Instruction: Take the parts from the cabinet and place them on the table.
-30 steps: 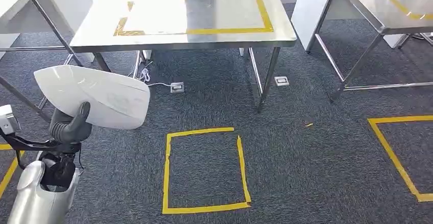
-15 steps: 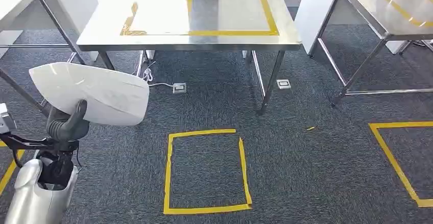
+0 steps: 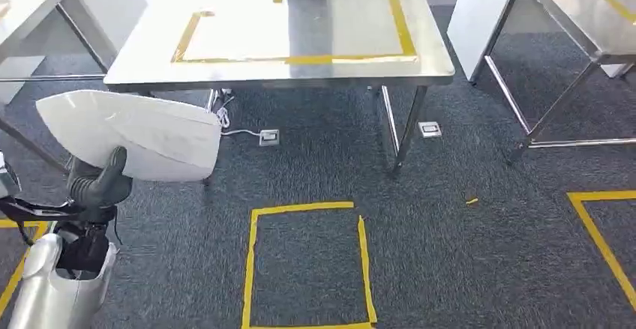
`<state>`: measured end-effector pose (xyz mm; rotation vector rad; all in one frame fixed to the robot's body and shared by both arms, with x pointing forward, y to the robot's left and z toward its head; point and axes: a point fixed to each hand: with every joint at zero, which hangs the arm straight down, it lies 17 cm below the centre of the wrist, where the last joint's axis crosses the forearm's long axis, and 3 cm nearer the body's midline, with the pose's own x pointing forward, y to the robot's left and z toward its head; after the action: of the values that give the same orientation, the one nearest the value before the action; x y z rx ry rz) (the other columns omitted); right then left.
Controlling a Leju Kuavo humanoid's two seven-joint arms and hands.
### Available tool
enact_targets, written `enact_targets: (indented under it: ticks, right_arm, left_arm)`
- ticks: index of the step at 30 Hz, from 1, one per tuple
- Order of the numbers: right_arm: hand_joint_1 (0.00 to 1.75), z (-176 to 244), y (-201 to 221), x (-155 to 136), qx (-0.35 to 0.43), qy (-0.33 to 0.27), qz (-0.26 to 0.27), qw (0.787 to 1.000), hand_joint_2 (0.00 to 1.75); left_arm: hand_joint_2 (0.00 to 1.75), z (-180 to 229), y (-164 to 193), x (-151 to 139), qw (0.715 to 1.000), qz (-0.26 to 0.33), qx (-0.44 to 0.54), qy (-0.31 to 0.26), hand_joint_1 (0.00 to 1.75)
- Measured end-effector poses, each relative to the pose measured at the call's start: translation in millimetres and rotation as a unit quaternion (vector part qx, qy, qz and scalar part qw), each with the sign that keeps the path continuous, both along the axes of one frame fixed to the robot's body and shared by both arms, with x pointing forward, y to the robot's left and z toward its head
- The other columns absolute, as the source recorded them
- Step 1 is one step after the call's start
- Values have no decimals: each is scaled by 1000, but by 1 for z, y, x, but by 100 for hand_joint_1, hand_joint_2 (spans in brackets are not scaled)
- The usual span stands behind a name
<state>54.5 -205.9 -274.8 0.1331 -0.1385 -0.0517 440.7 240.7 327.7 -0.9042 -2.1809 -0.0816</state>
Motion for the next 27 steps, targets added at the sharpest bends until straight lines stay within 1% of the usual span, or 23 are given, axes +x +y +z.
enact_targets:
  ticks: [9, 12, 15, 17, 22, 23, 26, 27]
  right_arm:
    - [0, 0, 7, -9, 6, 10, 1, 1000, 0]
    - [0, 1, 7, -2, 6, 3, 0, 1000, 0]
    - [0, 1, 7, 2, 5, -2, 1, 1000, 0]
    - [0, 1, 7, -1, 5, 0, 0, 1000, 0]
    - [0, 0, 8, -9, 8, 6, 0, 1000, 0]
    - [0, 0, 9, -16, 8, 11, 0, 1000, 0]
    - [0, 0, 10, -13, 9, 9, 1, 1000, 0]
    - [0, 1, 10, -7, 9, 5, 1, 1000, 0]
  left_arm:
    - [175, -16, 1, 3, 1000, 4, 10, 23, 175]
    - [175, -9, 3, 5, 1000, 7, 11, 15, 175]
    - [175, -14, 4, 6, 1000, 8, 11, 21, 175]
    - [175, -22, 5, 8, 999, 10, 12, 31, 175]
    - [175, -24, 6, 10, 999, 11, 13, 34, 175]
    - [175, -25, 6, 12, 999, 12, 14, 37, 175]
    - [175, -20, 6, 15, 999, 13, 18, 33, 175]
    - [175, -14, 7, 17, 999, 14, 20, 26, 175]
